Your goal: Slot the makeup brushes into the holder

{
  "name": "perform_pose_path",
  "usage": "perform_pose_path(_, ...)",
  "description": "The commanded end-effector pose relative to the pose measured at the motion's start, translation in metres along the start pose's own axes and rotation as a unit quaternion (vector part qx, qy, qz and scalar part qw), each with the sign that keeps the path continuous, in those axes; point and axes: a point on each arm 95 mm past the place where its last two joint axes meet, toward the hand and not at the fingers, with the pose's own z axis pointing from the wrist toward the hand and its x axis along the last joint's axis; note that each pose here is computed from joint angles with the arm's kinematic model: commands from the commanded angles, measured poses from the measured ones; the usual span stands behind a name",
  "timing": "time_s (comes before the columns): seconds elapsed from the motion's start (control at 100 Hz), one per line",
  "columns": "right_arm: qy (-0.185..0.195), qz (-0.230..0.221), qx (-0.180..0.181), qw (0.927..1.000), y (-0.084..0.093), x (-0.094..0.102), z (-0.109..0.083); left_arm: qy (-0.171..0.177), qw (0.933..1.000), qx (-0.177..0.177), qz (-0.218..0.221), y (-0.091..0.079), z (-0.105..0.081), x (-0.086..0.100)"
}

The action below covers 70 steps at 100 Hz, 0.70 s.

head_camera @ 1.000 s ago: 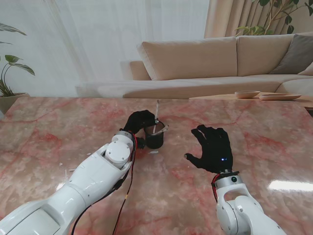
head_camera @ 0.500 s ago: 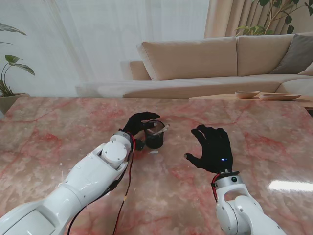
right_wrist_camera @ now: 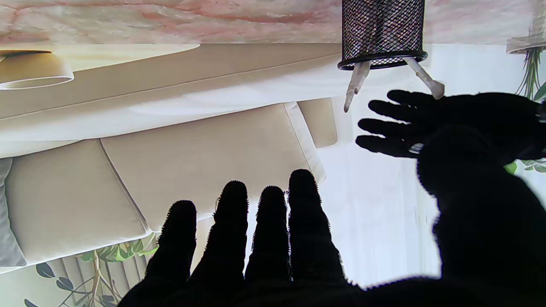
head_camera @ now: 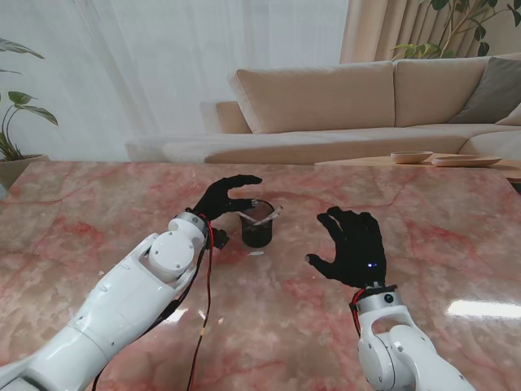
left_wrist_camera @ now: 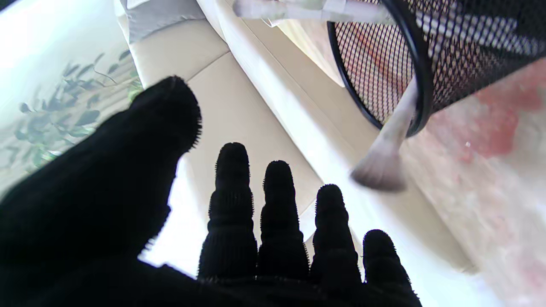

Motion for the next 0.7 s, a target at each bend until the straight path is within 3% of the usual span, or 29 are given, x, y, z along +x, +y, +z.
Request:
perform_pose_path(0.0,-0.003,0.002,0.008,1.0,-0.003,0.0,-0.002,0.0,0.9999,0.001,0.01,-0.011,-0.006,-0.001)
perform_pose_path(0.18,-0.007,-0.007,0.004,0.9999,0.0,-0.003,-0.003,0.01,0.9984,-0.012,0.054,-0.036,-0.029,0.016)
perform_pose_path(0.36,-0.014,-0.013,0.007,0.9998,-0.001,-0.01,-0.006,0.013,0.9876,-0.039,0.151,-0.069,-0.06,0.026)
perform_pose_path(0.45,-0.019,-0.017,0.01,0.9996,-0.002,-0.013,-0.009,0.01,0.9767,-0.058,0.206,-0.086,-0.077,0.029)
perform_pose_path(0.53,-0.025,-0.02,0.015,0.9994,-0.003,-0.016,-0.011,0.008,0.9631,-0.074,0.259,-0.098,-0.09,0.029)
perform_pose_path(0.69,-0.034,-0.025,0.021,0.9989,-0.006,-0.021,-0.014,-0.007,0.9402,-0.104,0.324,-0.112,-0.114,0.024)
